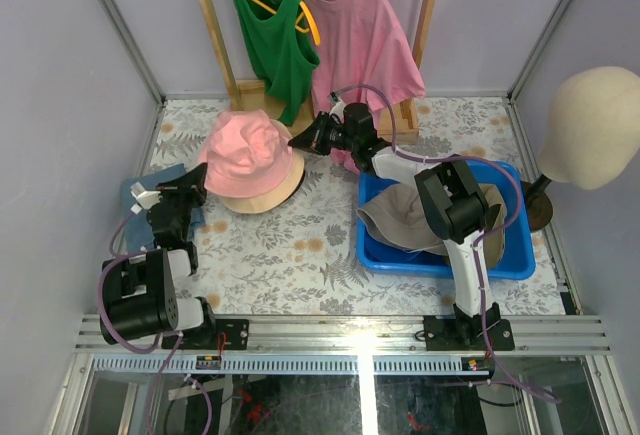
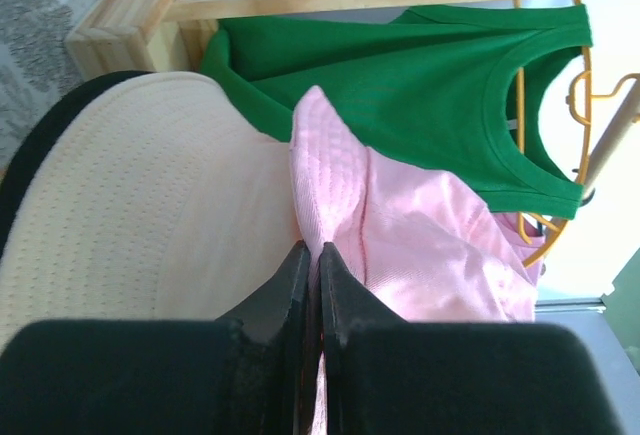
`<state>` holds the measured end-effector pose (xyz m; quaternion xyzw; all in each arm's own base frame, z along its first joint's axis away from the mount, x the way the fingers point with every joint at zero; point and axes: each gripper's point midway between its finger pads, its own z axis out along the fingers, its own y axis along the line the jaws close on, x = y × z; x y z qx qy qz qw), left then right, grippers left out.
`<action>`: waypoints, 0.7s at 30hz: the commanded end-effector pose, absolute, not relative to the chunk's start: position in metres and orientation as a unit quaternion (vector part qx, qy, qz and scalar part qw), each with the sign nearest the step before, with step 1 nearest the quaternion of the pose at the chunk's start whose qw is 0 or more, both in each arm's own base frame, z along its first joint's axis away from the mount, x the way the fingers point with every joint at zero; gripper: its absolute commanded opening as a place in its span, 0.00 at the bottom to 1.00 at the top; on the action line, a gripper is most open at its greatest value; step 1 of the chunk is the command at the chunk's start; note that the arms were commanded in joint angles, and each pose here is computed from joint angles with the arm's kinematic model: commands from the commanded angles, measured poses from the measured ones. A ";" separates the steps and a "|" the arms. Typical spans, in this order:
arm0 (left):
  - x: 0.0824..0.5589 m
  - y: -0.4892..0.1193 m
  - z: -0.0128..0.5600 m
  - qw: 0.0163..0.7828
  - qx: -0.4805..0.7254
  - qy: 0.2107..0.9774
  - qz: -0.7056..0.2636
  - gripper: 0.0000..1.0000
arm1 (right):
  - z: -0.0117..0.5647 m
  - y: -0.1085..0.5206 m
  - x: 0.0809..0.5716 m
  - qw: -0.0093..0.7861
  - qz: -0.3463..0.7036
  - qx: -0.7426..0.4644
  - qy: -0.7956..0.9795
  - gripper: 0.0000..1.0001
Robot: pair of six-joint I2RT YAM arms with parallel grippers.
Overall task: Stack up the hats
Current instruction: Stack the hat on the hat.
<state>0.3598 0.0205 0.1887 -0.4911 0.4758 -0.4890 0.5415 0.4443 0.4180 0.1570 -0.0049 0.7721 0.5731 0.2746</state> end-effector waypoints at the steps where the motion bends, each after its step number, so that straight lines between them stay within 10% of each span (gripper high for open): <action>1: 0.354 0.029 0.146 0.517 -0.534 0.510 -0.434 0.00 | 0.200 0.413 0.444 0.308 0.580 -0.029 0.753 0.00; 21: 0.369 0.023 0.134 0.500 -0.514 0.554 -0.422 0.08 | 0.205 0.413 0.442 0.307 0.578 -0.036 0.755 0.00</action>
